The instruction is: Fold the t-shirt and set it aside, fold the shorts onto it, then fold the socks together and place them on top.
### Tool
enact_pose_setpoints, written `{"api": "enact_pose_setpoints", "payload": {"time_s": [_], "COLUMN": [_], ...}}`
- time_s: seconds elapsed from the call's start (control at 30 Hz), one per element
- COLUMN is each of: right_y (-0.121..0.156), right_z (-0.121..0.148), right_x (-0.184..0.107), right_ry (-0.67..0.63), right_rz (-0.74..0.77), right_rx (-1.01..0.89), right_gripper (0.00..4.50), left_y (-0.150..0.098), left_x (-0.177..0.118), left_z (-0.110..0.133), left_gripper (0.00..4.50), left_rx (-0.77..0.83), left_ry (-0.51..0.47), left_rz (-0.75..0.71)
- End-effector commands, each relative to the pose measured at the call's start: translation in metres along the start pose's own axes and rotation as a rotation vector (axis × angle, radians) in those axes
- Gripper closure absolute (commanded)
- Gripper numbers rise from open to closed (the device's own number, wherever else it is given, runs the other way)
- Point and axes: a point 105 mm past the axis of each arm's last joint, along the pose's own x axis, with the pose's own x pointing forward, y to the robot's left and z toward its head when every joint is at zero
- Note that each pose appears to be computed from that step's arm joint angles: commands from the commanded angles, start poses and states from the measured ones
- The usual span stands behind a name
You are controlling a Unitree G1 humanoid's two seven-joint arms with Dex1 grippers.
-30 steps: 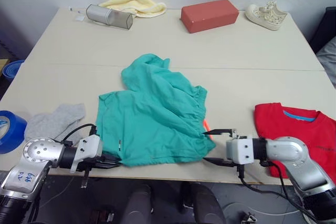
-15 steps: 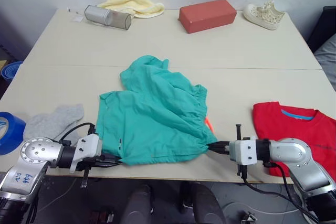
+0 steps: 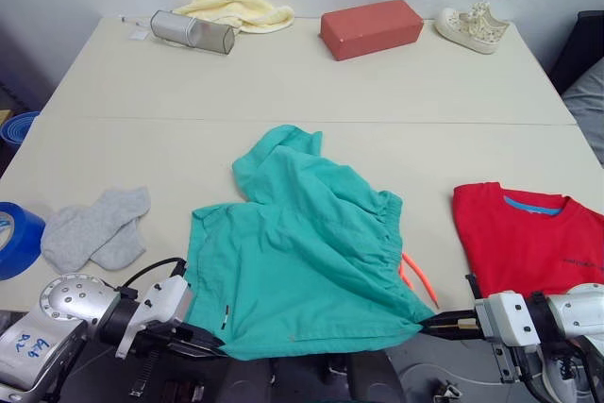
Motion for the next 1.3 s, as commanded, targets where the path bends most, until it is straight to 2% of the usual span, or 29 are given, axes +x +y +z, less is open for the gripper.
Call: {"api": "enact_pose_setpoints", "payload": {"time_s": [0.03,0.13,0.23,0.27,0.3,0.37,0.43,0.47,0.53,0.6,0.67,0.73,0.77,0.87,0.93,1.0,1.03,1.1,1.13,1.17,1.2,1.23,1.3], "right_y": [-0.026,-0.078,-0.132,-0.150,-0.176,-0.210,-0.233,-0.239,-0.239,-0.235,-0.231,-0.232,-0.235,-0.241,-0.234,-0.214,-0.205,-0.188,-0.179,-0.171,-0.166,-0.155,-0.140], "right_z": [0.027,0.058,0.098,0.114,0.140,0.178,0.222,0.237,0.274,0.296,0.300,0.292,0.280,0.235,0.189,0.144,0.131,0.115,0.106,0.095,0.089,0.084,0.076], "right_x": [-0.005,-0.023,-0.046,-0.056,-0.071,-0.095,-0.128,-0.137,-0.160,-0.171,-0.170,-0.166,-0.162,-0.142,-0.107,-0.069,-0.058,-0.042,-0.034,-0.028,-0.024,-0.019,-0.014], "right_ry": [-0.073,-0.099,-0.133,-0.141,-0.142,-0.160,-0.176,-0.188,-0.249,-0.287,-0.302,-0.288,-0.274,-0.245,-0.190,-0.144,-0.134,-0.128,-0.124,-0.118,-0.113,-0.127,-0.126], "right_rz": [-0.087,-0.248,-0.442,-0.527,-0.674,-0.881,-1.127,-1.201,-1.365,-1.442,-1.431,-1.408,-1.387,-1.284,-1.113,-0.945,-0.892,-0.822,-0.785,-0.752,-0.731,-0.676,-0.598], "right_rx": [-0.047,-0.194,-0.362,-0.425,-0.541,-0.674,-0.840,-0.897,-1.035,-1.140,-1.193,-1.197,-1.170,-1.018,-0.897,-0.778,-0.735,-0.677,-0.629,-0.574,-0.535,-0.492,-0.438], "right_gripper": [4.46,4.46,4.46,4.46,4.46,4.46,4.46,4.46,4.46,4.46,4.46,4.46,4.46,4.46,4.46,4.46,4.46,4.46,4.46,4.46,4.46,4.46,4.46], "left_y": [0.031,0.088,0.138,0.152,0.166,0.180,0.179,0.176,0.153,0.124,0.090,0.071,0.068,0.077,0.099,0.117,0.120,0.127,0.130,0.126,0.121,0.117,0.110], "left_x": [-0.014,-0.044,-0.079,-0.093,-0.111,-0.138,-0.170,-0.181,-0.216,-0.245,-0.266,-0.276,-0.276,-0.262,-0.232,-0.194,-0.181,-0.151,-0.128,-0.108,-0.095,-0.089,-0.087], "left_z": [0.019,0.069,0.121,0.141,0.172,0.217,0.266,0.282,0.317,0.341,0.355,0.357,0.355,0.337,0.307,0.267,0.254,0.221,0.193,0.170,0.157,0.142,0.128], "left_gripper": [4.50,4.50,4.50,4.50,4.50,4.50,4.50,4.50,4.50,4.50,4.50,4.50,4.50,4.50,4.50,4.50,4.50,4.50,4.50,4.50,4.50,4.50,4.50], "left_rx": [0.060,0.169,0.332,0.375,0.449,0.571,0.702,0.745,0.871,1.001,1.172,1.274,1.317,1.363,1.354,1.268,1.235,1.140,1.057,1.026,1.008,0.943,0.852], "left_ry": [-0.047,-0.183,-0.265,-0.302,-0.367,-0.469,-0.612,-0.661,-0.805,-0.903,-0.928,-0.928,-0.891,-0.771,-0.622,-0.549,-0.527,-0.451,-0.382,-0.322,-0.288,-0.259,-0.275], "left_rz": [0.129,0.365,0.622,0.719,0.843,1.022,1.212,1.273,1.450,1.589,1.709,1.763,1.765,1.698,1.567,1.405,1.352,1.226,1.137,1.049,0.995,0.965,0.964]}}
